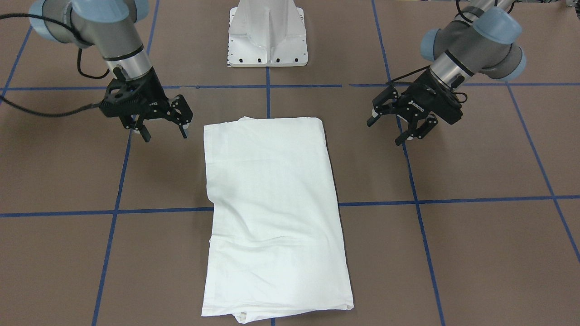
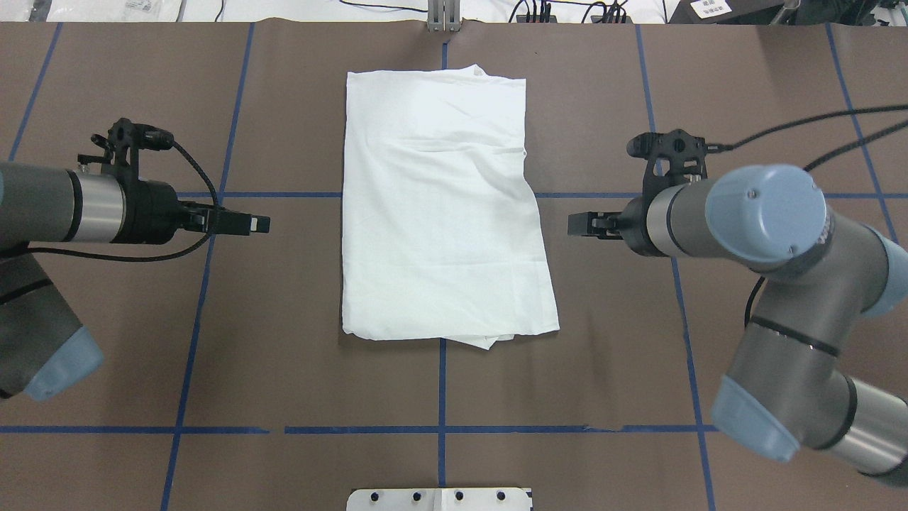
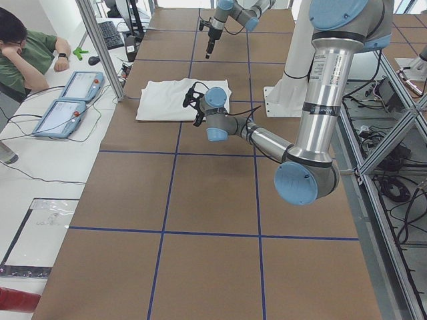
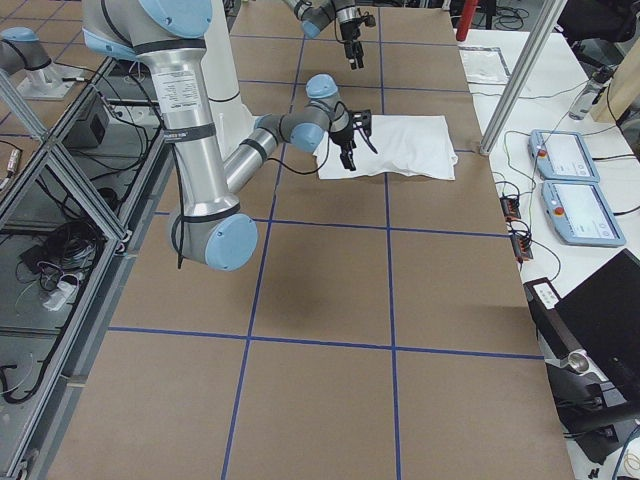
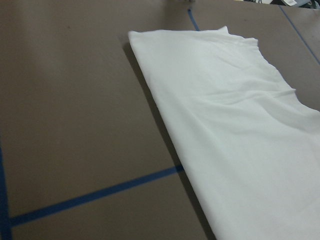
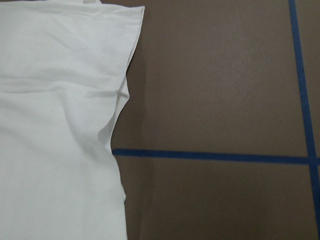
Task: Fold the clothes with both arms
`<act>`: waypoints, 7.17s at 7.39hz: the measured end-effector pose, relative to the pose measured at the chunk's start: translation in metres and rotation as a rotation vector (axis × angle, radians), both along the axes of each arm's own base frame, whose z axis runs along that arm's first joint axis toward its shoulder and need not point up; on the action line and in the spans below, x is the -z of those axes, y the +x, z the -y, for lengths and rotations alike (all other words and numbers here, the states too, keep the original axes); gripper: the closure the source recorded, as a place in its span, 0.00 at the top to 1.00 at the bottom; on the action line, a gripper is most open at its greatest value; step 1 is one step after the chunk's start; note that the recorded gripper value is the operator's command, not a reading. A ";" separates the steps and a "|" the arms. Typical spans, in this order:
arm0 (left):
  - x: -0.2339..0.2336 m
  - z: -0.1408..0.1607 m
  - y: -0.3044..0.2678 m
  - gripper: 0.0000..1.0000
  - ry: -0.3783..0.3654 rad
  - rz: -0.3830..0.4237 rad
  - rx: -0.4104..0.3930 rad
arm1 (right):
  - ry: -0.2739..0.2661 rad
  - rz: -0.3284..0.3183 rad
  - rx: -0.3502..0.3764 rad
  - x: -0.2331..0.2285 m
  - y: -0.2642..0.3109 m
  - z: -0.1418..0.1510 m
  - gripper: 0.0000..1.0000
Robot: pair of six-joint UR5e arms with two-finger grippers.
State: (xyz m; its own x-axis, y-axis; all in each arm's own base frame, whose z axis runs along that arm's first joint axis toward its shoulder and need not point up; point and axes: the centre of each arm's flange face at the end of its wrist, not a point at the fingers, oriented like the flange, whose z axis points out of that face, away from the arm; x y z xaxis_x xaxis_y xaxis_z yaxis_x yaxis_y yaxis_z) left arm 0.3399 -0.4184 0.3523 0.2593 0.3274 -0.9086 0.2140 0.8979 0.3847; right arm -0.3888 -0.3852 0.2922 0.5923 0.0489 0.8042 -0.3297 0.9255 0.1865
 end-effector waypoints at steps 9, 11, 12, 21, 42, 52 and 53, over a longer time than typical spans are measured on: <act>0.051 -0.077 0.175 0.93 -0.213 0.252 0.039 | -0.058 0.063 -0.072 0.007 -0.035 -0.075 1.00; 0.044 -0.074 0.184 0.59 -0.217 0.269 0.038 | -0.058 0.060 -0.071 0.006 -0.035 -0.075 1.00; 0.044 -0.072 0.190 0.57 -0.217 0.275 0.038 | -0.058 0.059 -0.071 0.006 -0.036 -0.075 1.00; 0.043 -0.071 0.196 0.48 -0.218 0.280 0.032 | -0.059 0.056 -0.070 0.004 -0.037 -0.075 1.00; 0.055 -0.075 0.190 0.00 -0.209 0.256 0.032 | -0.558 0.112 -0.456 0.017 -0.194 -0.067 0.32; 0.053 -0.075 0.189 0.00 -0.211 0.258 0.032 | -0.562 0.068 -0.442 0.023 -0.199 -0.080 0.82; 0.054 -0.076 0.189 0.00 -0.212 0.257 0.032 | -0.562 0.069 -0.440 0.024 -0.201 -0.082 0.81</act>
State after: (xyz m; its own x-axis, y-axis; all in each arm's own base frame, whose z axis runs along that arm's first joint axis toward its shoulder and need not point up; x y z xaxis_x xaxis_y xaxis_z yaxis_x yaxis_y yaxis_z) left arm 0.5284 -0.3429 0.2988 0.4959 0.1264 -0.8592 0.1638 0.9580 0.2355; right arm -0.5901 -0.3035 0.2683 0.3713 0.6895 0.6219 -0.6881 0.6540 -0.3143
